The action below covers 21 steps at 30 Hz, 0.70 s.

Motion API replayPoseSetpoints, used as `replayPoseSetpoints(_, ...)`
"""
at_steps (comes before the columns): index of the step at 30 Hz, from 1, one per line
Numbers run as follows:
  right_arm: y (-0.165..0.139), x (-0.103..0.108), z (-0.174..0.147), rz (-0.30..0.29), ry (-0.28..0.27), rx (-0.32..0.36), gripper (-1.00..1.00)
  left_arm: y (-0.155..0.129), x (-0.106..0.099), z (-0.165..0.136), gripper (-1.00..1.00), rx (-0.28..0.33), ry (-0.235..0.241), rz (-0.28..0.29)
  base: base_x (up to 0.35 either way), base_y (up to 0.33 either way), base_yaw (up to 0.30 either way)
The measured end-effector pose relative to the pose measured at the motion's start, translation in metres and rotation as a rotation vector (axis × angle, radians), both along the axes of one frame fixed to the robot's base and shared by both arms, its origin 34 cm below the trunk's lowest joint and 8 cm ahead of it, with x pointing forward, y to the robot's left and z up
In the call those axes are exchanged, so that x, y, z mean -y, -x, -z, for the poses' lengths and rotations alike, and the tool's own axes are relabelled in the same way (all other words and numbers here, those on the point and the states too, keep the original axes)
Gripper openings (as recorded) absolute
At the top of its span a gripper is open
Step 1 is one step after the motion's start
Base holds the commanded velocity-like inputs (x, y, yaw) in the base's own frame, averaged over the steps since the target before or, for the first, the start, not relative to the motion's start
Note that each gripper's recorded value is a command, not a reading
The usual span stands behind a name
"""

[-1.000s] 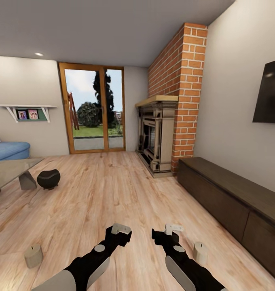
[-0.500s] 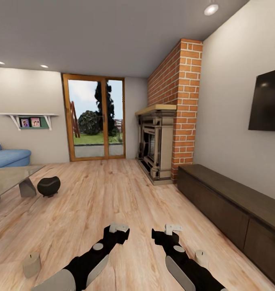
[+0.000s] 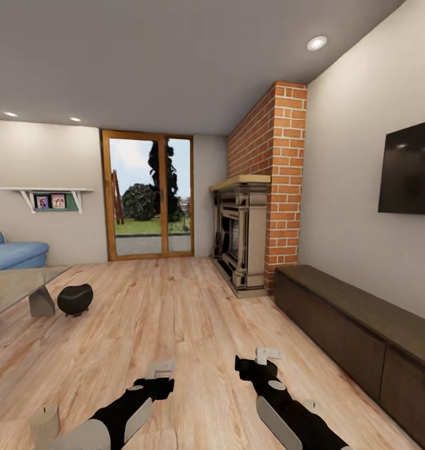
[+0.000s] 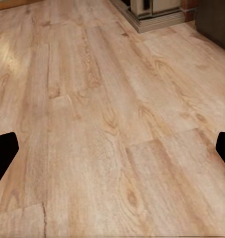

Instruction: Place each of the two pumpkins and all three candles from the living room inside a cabinet in the living room (use any cabinet), then make sure every cabinet is closed, and position the cauldron so it is next to a table in the living room.

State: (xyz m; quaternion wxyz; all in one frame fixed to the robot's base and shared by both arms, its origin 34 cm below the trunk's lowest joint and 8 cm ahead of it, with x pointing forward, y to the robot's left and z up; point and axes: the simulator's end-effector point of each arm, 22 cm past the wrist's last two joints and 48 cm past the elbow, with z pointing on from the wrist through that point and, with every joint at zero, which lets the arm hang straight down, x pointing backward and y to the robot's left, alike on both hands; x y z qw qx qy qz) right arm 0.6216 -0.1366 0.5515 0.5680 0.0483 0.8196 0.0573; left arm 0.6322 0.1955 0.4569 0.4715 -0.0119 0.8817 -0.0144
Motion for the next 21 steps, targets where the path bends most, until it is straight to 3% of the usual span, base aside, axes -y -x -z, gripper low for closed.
replayPoseSetpoints(1,0.001,0.004,0.009,0.006,0.008,-0.026,1.00,0.005,-0.004,0.008,1.00,-0.044,-0.014,-0.012,0.000,0.000,0.000)
replayPoseSetpoints(5,0.010,0.006,0.038,0.001,0.045,-0.132,1.00,0.014,-0.011,0.019,1.00,-0.115,-0.037,-0.026,0.000,0.000,0.000)
replayPoseSetpoints(10,0.021,-0.001,0.061,-0.021,0.081,-0.235,1.00,0.017,-0.013,0.023,1.00,-0.136,-0.046,-0.031,0.002,0.000,0.000)
replayPoseSetpoints(21,0.025,-0.008,0.065,-0.035,0.088,-0.258,1.00,0.014,-0.015,0.018,1.00,-0.105,-0.037,-0.041,0.221,0.002,0.000)
